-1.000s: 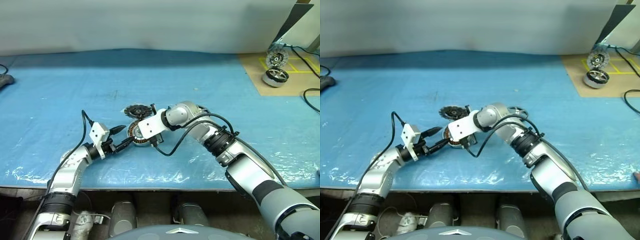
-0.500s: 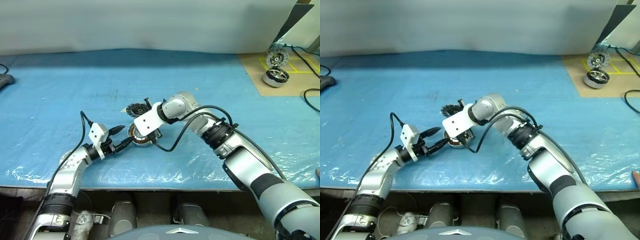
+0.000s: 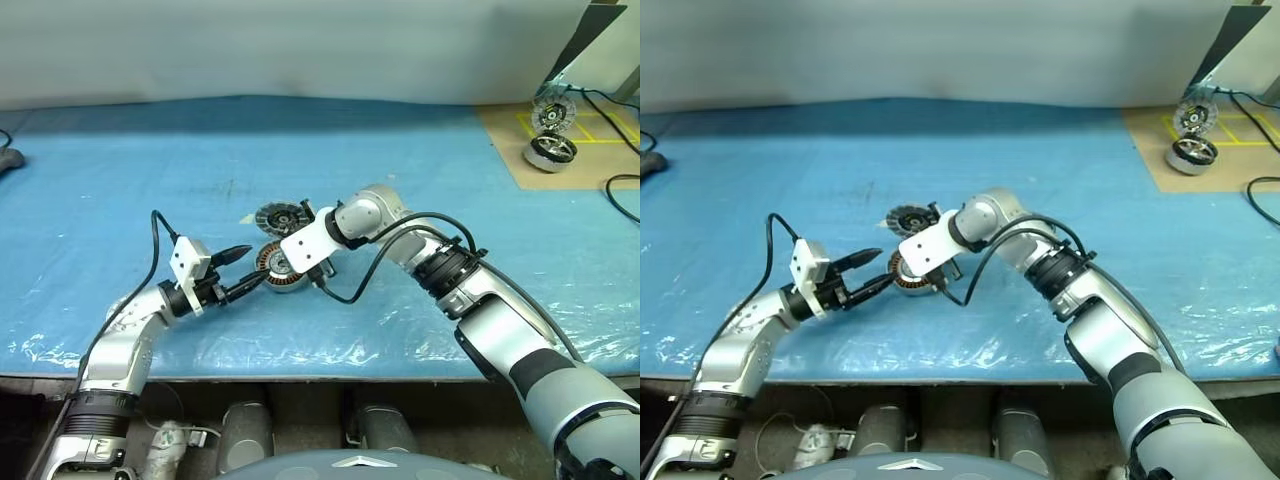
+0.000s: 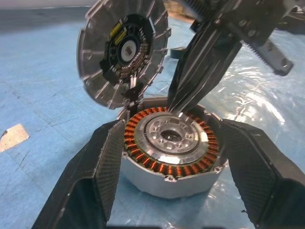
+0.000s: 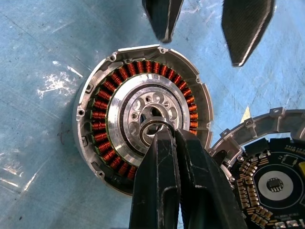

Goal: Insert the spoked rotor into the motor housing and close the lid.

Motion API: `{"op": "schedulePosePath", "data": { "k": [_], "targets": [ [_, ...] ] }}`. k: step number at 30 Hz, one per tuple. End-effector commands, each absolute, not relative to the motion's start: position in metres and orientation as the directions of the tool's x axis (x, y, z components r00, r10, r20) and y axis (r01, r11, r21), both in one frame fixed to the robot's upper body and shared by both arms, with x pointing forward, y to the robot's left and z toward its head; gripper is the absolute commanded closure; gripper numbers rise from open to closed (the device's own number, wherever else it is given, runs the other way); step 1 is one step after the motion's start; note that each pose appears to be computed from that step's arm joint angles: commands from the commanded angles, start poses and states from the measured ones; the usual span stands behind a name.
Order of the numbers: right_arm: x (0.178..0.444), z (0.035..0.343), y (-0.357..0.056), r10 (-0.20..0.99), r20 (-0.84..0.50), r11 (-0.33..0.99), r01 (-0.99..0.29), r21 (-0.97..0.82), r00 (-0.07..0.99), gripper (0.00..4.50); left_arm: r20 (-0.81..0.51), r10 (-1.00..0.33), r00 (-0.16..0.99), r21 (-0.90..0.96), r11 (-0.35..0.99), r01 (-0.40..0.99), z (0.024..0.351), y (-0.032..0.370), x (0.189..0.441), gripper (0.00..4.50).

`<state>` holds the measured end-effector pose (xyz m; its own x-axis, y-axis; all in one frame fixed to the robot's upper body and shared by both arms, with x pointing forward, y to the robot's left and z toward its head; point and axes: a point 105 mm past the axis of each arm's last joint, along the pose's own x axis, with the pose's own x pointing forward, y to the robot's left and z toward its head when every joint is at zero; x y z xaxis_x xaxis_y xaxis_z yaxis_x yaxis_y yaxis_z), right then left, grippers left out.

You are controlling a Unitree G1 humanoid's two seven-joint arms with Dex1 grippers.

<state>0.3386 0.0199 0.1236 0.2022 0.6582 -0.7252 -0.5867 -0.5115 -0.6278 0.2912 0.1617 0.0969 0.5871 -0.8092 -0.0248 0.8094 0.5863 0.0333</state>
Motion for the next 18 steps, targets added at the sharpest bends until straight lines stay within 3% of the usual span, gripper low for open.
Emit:
{"op": "schedulePosePath", "data": {
  "k": [1, 8, 18],
  "targets": [
    [0.333, 0.131, 0.029, 0.672, -0.715, -0.539, -0.535, -0.651, 0.193, 4.46, -0.032, -0.799, 0.600, 0.066, 0.598, 0.799, 0.101, 0.173, 0.288, 1.10],
    [0.340, 0.135, 0.033, 0.633, -0.739, -0.604, -0.449, -0.658, 0.232, 4.46, -0.084, -0.776, 0.624, 0.045, 0.623, 0.781, 0.083, 0.177, 0.280, 1.10],
    [0.344, 0.126, 0.035, 0.581, -0.783, -0.669, -0.417, -0.615, 0.223, 4.46, -0.054, -0.771, 0.635, 0.038, 0.634, 0.773, 0.091, 0.159, 0.281, 1.10]
  ]
}}
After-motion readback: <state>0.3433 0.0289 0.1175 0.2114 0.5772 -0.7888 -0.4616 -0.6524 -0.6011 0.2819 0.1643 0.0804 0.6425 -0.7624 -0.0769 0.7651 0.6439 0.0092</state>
